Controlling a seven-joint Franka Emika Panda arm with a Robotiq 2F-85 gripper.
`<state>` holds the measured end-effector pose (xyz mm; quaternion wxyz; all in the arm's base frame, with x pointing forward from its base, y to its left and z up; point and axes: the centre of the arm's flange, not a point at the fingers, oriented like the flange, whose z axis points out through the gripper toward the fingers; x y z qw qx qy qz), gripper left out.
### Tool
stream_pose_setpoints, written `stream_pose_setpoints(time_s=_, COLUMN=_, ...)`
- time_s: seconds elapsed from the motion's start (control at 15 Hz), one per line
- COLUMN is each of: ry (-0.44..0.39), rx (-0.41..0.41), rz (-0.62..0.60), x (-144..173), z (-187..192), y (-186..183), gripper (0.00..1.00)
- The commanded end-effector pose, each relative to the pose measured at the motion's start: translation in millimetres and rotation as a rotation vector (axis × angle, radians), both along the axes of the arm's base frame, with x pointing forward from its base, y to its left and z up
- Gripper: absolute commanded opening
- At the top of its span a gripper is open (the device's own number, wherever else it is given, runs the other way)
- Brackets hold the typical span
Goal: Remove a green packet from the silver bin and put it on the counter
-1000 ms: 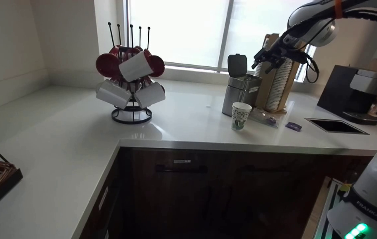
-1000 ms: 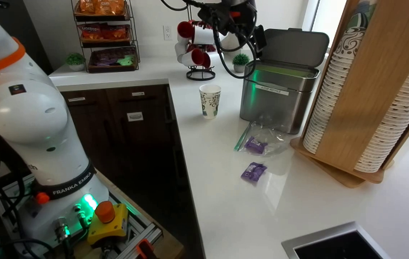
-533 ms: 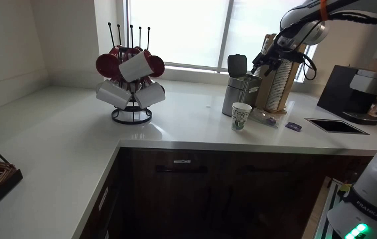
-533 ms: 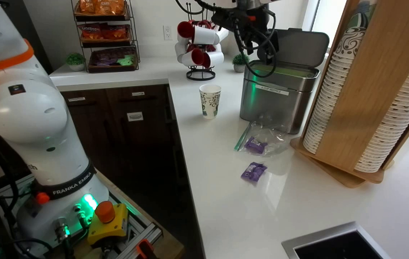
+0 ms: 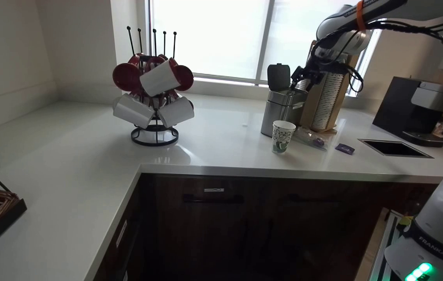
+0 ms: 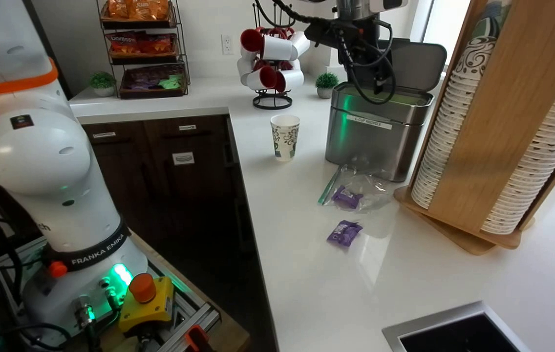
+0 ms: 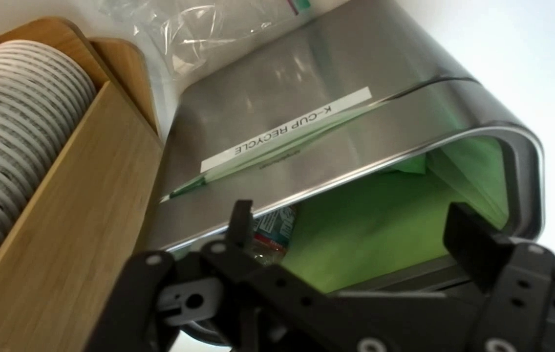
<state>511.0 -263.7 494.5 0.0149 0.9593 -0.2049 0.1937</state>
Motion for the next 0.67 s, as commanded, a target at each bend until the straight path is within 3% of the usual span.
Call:
stream_pose_setpoints(time_s=0.0, ry=0.0, rx=0.0, rz=0.0, x=0.4, z=0.3, y=-0.3, gripper=1.0)
stream_pose_setpoints(time_s=0.6, ry=-0.003, rx=-0.025, rz=0.056, x=2.5, z=1.8, y=-9.4, gripper=1.0)
